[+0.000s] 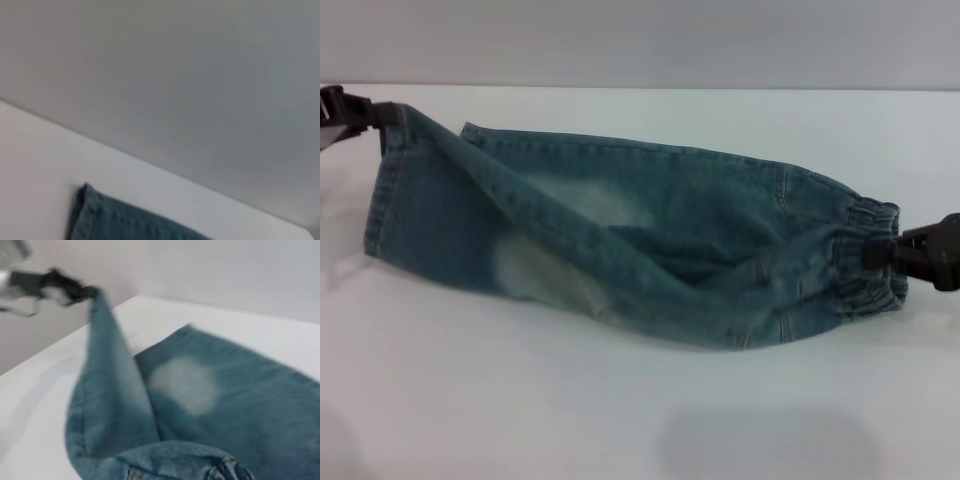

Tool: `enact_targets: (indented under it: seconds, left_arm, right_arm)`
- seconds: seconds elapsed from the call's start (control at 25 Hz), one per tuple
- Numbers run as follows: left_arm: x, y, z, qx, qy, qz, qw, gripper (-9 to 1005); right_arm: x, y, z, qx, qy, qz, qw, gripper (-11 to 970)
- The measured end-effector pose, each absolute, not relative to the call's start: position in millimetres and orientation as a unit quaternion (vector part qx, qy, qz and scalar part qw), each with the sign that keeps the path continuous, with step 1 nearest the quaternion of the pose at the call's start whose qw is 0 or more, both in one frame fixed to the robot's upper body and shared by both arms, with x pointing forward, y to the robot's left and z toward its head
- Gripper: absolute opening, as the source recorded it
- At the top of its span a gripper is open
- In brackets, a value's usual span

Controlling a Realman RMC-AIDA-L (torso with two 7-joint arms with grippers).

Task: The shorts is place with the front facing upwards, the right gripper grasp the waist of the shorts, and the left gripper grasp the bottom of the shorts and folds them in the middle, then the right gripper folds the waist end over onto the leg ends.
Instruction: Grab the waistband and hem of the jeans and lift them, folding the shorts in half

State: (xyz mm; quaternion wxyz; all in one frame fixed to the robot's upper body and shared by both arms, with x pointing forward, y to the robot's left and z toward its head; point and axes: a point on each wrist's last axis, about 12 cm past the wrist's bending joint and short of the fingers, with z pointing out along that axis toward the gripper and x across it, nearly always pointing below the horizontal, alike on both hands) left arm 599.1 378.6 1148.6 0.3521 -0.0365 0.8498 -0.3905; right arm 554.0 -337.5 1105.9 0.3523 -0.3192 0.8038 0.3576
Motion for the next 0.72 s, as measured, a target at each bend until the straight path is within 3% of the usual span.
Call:
enact_targets:
  seconds: [0.24, 0.72]
  left_arm:
    - [607.0, 376.8, 1146.1, -0.048, 0.847, -0.371, 0.378, 5]
    - [621.5, 368.6, 1136.2, -0.063, 0.847, -0.325, 0.416, 5]
  right_arm:
    - [553.8, -341.2, 1079.7, -0.238, 0.821, 0.316, 0.411, 11]
    - [558.1, -344.5, 1069.3, -0.189, 0.818, 0.297, 0.456, 15]
